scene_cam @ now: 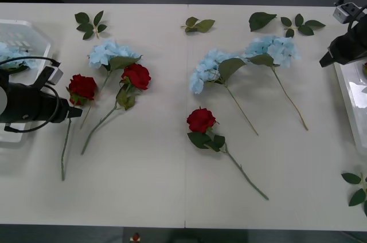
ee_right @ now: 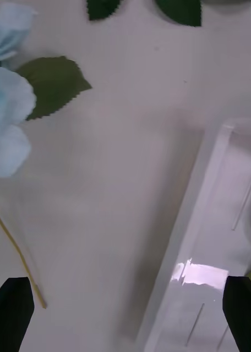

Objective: Put the red flowers into the right box and the blue flowers into the left box

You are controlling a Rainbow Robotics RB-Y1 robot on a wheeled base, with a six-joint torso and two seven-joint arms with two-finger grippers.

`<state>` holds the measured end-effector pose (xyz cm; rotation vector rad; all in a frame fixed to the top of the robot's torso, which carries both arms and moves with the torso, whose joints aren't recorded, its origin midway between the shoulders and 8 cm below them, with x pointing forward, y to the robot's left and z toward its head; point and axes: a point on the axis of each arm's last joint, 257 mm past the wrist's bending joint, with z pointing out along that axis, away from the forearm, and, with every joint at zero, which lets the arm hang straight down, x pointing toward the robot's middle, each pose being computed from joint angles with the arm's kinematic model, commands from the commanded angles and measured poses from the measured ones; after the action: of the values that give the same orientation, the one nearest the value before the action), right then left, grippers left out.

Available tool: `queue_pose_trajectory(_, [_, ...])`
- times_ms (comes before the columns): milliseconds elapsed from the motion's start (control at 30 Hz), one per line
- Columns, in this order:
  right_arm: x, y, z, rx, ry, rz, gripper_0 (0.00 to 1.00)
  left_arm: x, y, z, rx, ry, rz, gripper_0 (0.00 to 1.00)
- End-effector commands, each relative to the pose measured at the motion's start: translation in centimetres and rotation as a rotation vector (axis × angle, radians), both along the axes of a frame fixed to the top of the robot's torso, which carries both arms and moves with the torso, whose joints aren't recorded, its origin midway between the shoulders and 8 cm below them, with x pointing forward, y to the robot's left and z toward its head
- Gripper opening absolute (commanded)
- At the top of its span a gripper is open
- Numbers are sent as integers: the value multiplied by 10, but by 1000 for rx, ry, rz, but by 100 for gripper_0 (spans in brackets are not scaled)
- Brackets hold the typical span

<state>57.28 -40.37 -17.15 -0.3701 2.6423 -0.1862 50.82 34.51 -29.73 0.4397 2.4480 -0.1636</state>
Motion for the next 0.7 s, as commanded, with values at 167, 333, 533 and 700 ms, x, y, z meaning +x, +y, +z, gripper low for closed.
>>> queue_pose_trajectory(167, [1,52,-44,-52,-4,87,100,26,0,17,9,-68,73,77])
queue_pose_trajectory(333, [3,67,-72,-84,-5,112,100,32,-5,22,-22,-73,105,73])
queue_pose_trajectory(533, [14,79,-97,-74,-26,102,100,44,4,31,38,-112,117,73])
queue_pose_trajectory(700, [24,88,-109,-40,-46,82,100,47,6,32,44,-128,131,73])
